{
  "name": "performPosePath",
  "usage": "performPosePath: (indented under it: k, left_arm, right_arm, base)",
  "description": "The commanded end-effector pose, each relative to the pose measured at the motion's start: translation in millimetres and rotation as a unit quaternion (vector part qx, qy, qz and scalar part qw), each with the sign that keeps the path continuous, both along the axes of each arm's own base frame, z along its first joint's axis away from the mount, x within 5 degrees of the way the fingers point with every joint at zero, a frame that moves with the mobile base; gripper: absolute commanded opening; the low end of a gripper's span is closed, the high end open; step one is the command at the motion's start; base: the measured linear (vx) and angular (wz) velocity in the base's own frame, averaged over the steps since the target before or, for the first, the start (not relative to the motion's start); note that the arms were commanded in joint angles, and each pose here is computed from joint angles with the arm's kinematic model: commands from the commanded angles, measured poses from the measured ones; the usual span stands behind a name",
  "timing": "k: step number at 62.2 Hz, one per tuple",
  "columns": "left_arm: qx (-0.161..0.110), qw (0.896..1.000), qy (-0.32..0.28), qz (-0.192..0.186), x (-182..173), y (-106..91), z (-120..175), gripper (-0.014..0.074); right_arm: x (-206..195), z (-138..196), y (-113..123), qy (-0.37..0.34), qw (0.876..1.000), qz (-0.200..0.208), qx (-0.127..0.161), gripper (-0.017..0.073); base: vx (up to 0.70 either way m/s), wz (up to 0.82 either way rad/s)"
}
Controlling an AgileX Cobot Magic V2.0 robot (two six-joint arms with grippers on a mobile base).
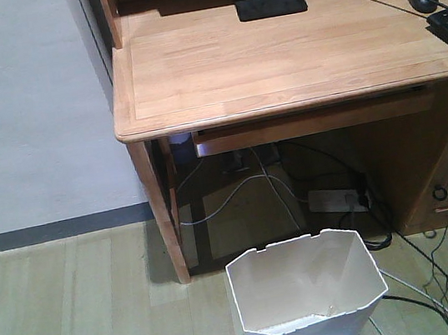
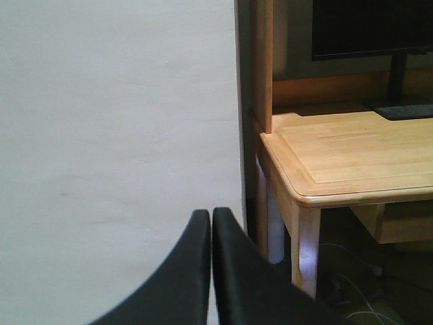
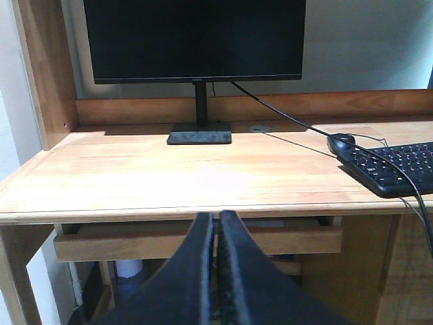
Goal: Move trash bin to bedside with robot
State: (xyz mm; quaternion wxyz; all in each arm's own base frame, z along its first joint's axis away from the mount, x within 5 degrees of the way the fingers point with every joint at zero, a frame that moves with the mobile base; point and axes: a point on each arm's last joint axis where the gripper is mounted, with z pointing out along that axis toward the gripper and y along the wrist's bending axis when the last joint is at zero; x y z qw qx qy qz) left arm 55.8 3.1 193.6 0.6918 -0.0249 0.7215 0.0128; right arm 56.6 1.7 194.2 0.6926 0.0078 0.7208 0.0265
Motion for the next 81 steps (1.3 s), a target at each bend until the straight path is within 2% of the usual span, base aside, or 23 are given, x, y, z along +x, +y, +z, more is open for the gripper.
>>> performPosePath:
  k: [1, 67, 81]
  left_arm:
    - [-0.002, 0.999, -0.05, -0.002, -2, -0.4, 14, -0.0006]
    - [-0.002, 0.999, -0.05, -0.002, -2, -0.4, 14, -0.0006]
    - [-0.002, 0.999, -0.05, -0.002, -2, -0.4, 14, -0.0006]
  right_arm:
    - [0, 0, -1, -0.03, 1.0, -0.005, -0.009, -0.0009]
    - [0, 0, -1, -0.03, 1.0, -0.005, -0.009, -0.0009]
    - [-1, 12, -1, -0.078, 0.997, -0.007, -0.008, -0.0009]
  base:
    - [0.0, 0.0]
    - [0.0, 0.0]
    - [0.0, 0.0]
